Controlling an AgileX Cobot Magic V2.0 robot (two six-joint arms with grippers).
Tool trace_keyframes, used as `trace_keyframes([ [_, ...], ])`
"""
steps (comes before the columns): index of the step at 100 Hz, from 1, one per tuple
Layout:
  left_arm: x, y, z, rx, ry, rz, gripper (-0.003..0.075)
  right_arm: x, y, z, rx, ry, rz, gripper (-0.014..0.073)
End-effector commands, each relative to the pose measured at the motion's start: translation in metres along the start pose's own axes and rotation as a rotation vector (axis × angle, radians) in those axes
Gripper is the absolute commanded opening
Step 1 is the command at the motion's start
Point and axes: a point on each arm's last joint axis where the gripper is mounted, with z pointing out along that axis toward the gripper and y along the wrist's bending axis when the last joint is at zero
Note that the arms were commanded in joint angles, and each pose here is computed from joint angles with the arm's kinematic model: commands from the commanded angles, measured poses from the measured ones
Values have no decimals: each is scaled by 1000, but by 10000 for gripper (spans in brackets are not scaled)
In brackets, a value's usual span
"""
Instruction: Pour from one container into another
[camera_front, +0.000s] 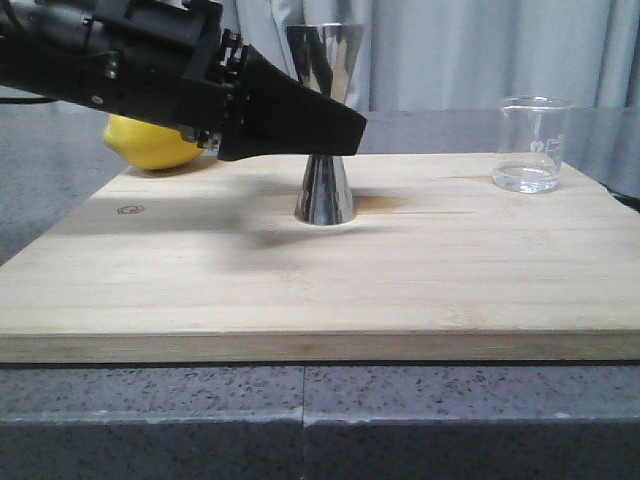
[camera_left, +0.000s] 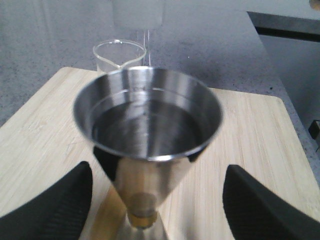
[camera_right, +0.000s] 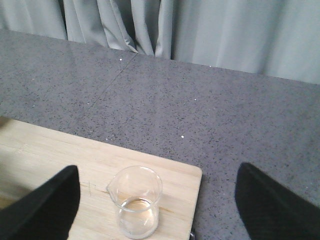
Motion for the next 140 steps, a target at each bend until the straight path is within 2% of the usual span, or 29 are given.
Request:
trace_keyframes([
  [1,-30,-11,-14,0,-26,25,510,-23,-1,-7,2,-95,16,586],
  [19,-40,-22,-29,-64,126,-7,510,-28,-3,-12,8,11,34,584],
  [44,-57,-46,-65,-230,349,-41,510,-30,-5,-23,22,235,37,584],
  [68,-79,-78,-114,-505,476,-120,510,-27,-5,-27,26,316,36,584],
  [89,-93,-104,-164,-897,444,-322,510,-25,-5,-29,31,333,62,584],
  [101,-96,-118,-187,-1068,419,-407,510,-24,-5,-32,32,347,64,584],
  [120,-97,-137,-210,-1208,393,-489,505,-30,-8,-53,57,284,45,584],
  [140,-102,-151,-219,-1241,301,-491,503,-37,-10,-88,70,162,57,584],
])
